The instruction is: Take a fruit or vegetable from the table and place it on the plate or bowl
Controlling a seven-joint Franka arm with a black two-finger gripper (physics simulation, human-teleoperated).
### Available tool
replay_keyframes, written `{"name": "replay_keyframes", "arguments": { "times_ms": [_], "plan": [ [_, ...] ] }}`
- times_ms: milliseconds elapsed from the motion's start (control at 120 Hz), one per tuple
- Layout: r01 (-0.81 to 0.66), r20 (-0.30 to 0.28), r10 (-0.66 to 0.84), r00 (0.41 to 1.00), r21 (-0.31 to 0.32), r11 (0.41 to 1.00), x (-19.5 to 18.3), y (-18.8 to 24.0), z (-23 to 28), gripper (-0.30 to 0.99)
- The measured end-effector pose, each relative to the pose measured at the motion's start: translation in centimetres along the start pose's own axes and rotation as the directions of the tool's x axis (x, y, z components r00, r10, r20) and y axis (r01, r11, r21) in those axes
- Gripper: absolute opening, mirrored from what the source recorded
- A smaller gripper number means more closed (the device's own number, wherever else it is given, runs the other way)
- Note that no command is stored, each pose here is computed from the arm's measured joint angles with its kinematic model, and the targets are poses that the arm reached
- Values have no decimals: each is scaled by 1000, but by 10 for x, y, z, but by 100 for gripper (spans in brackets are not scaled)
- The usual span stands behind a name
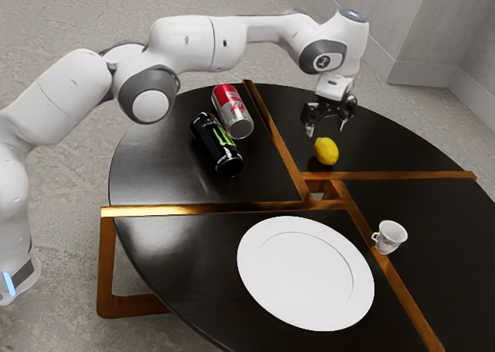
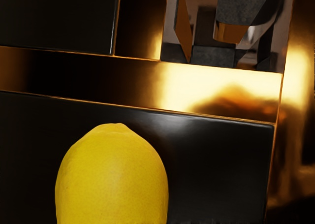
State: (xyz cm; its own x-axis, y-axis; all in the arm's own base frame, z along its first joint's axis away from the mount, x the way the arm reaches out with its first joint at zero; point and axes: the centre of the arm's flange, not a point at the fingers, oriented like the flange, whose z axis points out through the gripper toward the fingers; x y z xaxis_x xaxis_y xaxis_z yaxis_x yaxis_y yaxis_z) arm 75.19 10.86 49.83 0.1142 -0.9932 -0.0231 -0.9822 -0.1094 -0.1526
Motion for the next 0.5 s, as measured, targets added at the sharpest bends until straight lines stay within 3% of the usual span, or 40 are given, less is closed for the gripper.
{"name": "replay_keyframes", "arguments": {
  "times_ms": [317,500],
  "plan": [
    [-108,-5,108,994,-25,994,-16,1,24,69],
    [-177,-33,176,984,-1,984,0,-4,27,69]
  ]
}}
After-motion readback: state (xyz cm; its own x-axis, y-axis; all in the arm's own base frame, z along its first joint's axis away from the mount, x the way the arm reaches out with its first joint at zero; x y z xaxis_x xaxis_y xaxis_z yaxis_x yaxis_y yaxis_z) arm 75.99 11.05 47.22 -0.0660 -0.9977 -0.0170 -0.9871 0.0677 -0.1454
